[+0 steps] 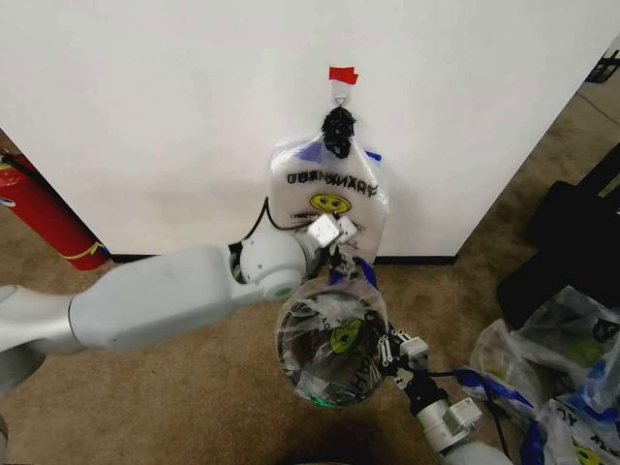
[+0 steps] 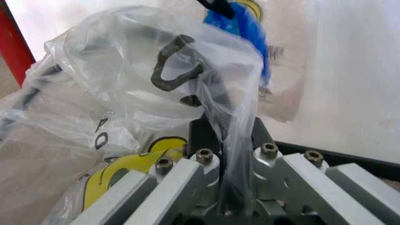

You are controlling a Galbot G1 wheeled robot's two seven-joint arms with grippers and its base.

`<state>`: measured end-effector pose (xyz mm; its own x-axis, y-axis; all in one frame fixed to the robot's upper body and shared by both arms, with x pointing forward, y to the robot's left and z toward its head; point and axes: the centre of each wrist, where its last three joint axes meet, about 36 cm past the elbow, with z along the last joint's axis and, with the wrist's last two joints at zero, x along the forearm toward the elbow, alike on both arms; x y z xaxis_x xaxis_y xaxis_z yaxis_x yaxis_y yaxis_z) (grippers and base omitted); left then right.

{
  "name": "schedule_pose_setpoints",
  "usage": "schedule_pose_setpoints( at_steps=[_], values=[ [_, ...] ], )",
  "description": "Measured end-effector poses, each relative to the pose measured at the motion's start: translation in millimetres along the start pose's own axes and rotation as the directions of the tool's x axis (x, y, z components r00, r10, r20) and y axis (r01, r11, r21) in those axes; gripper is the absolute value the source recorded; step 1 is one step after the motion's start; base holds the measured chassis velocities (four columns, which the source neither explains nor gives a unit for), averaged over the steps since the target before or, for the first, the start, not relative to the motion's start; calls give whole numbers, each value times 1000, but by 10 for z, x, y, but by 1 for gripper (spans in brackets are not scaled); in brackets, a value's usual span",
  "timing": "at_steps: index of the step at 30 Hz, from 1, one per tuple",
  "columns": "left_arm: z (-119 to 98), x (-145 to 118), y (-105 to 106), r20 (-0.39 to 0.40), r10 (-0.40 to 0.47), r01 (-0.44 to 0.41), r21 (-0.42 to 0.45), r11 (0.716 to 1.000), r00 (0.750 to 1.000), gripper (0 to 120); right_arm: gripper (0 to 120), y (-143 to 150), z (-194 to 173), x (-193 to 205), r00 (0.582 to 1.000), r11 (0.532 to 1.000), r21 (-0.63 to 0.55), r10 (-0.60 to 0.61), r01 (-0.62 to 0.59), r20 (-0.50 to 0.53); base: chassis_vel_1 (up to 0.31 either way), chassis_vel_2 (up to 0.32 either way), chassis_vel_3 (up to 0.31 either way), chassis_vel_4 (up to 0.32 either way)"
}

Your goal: Pick up the garbage bag from the wall and place it over the trash bin.

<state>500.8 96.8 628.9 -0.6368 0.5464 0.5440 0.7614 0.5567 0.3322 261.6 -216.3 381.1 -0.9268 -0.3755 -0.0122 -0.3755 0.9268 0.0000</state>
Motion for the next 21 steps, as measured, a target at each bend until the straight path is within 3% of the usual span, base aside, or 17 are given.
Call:
schedule_pose_setpoints(
  at_steps=[1, 3, 10, 12, 16, 21],
  values=[
    [-25, 64, 71, -7, 75, -75, 19, 997, 997, 100, 0, -18, -10, 7, 1000, 1000, 6, -2, 2, 0, 0, 0, 0, 0],
    [-37, 105, 160, -18, 131, -130, 40, 991, 991, 100, 0, -46, -23, 16, 1000, 1000, 12, -3, 3, -1, 0, 0, 0, 0],
    [-55, 207, 341, 5, 201, -198, 198, 960, 980, 100, 0, -113, -31, 1, 1000, 1000, 1, 25, -25, 1, 0, 0, 0, 0],
    [-50, 291, 307, 52, 220, -226, 237, 945, 974, 100, 0, -126, -63, -73, 996, 995, -51, 85, -86, -14, 0, 0, 0, 0],
    [27, 383, 184, 90, 158, -176, 255, 951, 983, 100, 0, -135, -132, -158, 984, 975, -138, 169, -175, -59, 0, 0, 0, 0],
    [299, 669, -199, 165, 133, -175, 280, 944, 977, 100, 0, -121, -205, -245, 952, 927, -223, 278, -301, -129, 0, 0, 0, 0]
  ],
)
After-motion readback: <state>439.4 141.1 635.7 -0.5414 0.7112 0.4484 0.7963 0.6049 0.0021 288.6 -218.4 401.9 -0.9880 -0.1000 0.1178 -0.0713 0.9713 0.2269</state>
